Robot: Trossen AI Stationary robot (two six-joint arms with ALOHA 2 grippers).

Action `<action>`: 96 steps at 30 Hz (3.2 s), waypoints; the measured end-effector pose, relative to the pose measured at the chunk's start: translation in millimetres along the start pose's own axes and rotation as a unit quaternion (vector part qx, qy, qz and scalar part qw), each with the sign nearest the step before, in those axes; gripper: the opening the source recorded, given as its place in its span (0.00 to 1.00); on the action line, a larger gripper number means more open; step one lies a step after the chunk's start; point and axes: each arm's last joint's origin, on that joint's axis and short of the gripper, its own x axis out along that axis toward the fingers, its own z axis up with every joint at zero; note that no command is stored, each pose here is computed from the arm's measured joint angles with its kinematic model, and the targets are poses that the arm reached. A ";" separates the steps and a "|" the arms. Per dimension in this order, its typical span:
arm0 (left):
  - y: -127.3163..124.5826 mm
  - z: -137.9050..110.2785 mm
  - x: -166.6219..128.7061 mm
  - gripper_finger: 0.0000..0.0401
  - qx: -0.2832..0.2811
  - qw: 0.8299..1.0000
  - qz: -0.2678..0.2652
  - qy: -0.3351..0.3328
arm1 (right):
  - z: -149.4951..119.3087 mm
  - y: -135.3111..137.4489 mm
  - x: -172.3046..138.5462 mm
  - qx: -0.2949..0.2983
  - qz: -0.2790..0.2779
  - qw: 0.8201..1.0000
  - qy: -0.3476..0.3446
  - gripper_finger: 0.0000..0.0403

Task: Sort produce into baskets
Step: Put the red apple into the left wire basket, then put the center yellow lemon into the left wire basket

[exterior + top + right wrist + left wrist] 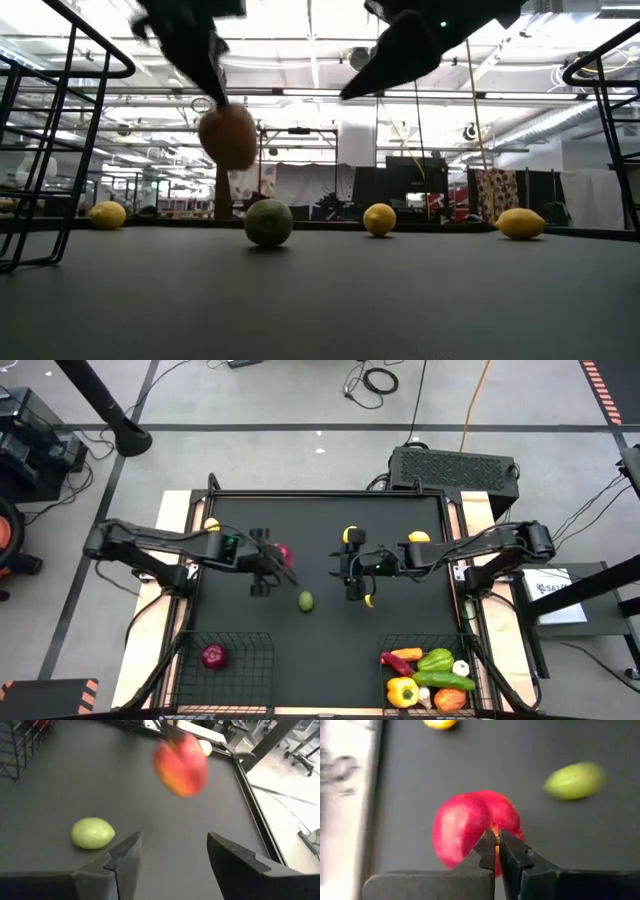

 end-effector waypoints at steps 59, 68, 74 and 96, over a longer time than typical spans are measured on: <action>-180.5 -6.4 -32.2 0.51 -0.045 0.973 -0.215 0.075 | -15.2 -13.8 -17.8 0.073 -0.042 0.992 0.095 0.53; -162.6 23.3 -59.2 0.51 -0.023 0.995 -0.055 -0.077 | -45.9 -81.5 0.0 0.094 -0.086 0.980 0.150 0.59; -146.3 28.1 -59.1 0.51 0.007 0.970 0.176 -0.165 | -59.9 -107.2 14.4 0.068 -0.047 0.973 0.214 0.76; -132.4 34.4 -49.9 0.51 0.008 0.968 0.201 -0.150 | -73.7 -115.6 78.8 -0.093 0.046 0.915 0.391 0.81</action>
